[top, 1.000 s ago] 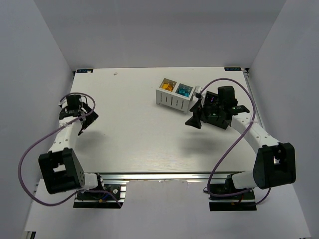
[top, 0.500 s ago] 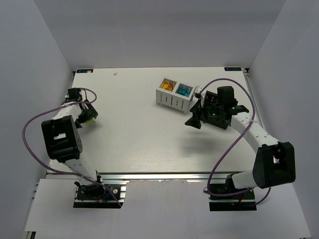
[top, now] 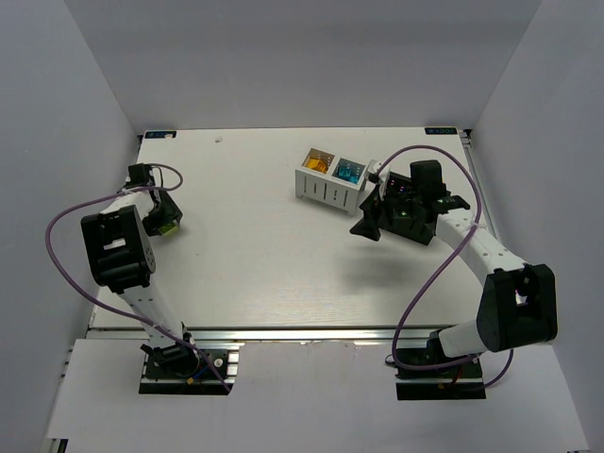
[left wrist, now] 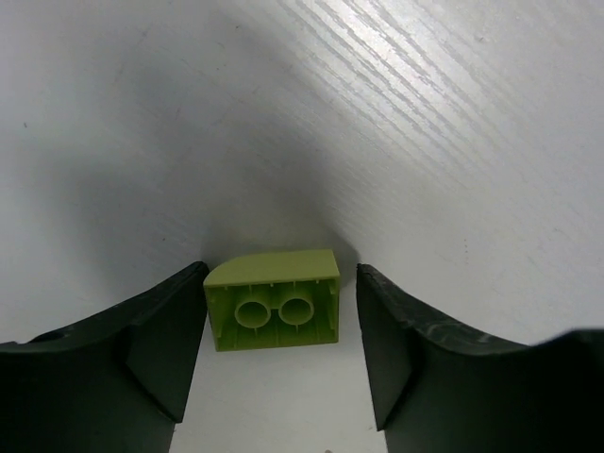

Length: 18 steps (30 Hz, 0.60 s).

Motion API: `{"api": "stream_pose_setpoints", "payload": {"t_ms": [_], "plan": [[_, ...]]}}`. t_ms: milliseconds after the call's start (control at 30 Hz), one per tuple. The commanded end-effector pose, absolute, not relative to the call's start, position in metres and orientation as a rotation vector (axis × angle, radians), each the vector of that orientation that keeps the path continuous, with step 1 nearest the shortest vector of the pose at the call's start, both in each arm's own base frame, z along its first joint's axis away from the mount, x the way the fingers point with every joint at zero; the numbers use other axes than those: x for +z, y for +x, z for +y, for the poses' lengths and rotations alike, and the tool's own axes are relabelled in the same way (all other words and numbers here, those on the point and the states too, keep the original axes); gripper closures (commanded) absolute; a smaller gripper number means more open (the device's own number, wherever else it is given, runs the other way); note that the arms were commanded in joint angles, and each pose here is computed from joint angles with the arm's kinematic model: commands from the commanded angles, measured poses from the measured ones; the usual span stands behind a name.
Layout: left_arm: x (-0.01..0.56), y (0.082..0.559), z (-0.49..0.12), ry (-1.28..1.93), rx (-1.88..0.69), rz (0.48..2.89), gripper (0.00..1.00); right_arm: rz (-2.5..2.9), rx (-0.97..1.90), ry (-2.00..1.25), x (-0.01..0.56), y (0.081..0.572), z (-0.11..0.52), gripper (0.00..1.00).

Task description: Sort the legos into containers by color

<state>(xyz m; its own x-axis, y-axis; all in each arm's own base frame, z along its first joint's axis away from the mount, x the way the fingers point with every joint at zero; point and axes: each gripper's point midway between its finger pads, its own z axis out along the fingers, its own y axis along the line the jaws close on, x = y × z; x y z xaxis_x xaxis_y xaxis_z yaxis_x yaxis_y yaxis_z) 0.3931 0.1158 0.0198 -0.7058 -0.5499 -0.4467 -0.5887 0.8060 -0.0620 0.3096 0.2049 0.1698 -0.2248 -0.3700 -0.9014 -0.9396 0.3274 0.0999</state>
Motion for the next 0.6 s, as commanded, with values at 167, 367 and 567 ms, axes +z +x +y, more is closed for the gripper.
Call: {"api": "stream_pose_setpoints", "payload": {"t_ms": [167,367,567], "plan": [[0.037,0.407,0.111,-0.847,0.014,2.470,0.52,1.732,0.845,-1.177,0.186,0.318,0.208,0.11],[0.061,0.411,0.080,-0.870,-0.211,2.376,0.69,1.724,0.811,-1.170,0.191,0.321,0.205,0.11],[0.125,0.411,-0.041,-0.642,-0.610,2.235,0.74,1.700,0.594,-0.957,0.232,0.358,0.178,0.26]]}}
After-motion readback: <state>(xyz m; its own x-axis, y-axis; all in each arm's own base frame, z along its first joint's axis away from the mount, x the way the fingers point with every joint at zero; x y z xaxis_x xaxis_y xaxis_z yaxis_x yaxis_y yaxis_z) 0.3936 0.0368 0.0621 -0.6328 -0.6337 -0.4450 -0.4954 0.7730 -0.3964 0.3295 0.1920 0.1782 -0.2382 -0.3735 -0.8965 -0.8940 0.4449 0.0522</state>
